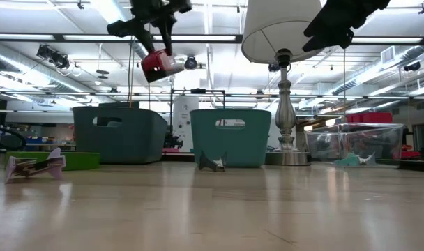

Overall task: Pick and place Stapler, Stapler remover, tape
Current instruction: Put the red stapler into the blue bin

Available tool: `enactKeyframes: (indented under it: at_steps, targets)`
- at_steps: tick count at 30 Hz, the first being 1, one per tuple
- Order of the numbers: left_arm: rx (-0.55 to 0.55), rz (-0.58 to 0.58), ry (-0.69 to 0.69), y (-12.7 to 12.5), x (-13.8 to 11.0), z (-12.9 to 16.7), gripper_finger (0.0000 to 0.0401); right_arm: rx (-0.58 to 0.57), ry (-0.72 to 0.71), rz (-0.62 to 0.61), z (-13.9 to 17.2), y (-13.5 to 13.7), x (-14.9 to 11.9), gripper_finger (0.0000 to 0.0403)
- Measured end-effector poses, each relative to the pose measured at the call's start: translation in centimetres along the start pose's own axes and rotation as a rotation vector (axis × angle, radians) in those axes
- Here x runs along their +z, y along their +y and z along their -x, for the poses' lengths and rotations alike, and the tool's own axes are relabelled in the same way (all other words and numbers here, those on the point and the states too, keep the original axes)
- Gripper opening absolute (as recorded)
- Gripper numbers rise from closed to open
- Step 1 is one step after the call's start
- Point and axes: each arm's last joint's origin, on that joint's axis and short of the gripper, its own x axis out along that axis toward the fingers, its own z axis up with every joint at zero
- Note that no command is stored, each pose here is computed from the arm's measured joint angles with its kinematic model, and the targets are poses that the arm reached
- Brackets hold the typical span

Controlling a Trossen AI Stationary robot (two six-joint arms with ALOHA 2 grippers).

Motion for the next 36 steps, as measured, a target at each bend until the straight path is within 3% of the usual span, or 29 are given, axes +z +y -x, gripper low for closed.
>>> enactKeyframes:
  at_steps: [7, 19, 26, 36]
  targets:
    - [0.072, 0.125, -0.104, 3.2, 4.2, 0.2, 0.015, 0.011, -0.034, 0.02, 0.0, 0.1, 0.3, 0.0239]
    - [0.21, 0.214, -0.161, 8.0, 9.2, -0.9, 0.0148, 0.03, -0.03, 0.025, 0.0, 0.2, 0.3, 0.0239]
    - [0.294, 0.178, -0.049, 9.5, 10.6, -4.3, 0.0149, -0.007, -0.04, 0.001, 0.0, 0.1, 0.4, 0.0239]
    - [0.374, 0.102, 0.107, 9.7, 11.2, -10.0, 0.0151, -0.048, -0.05, -0.027, 0.0, -0.1, 0.4, 0.0239]
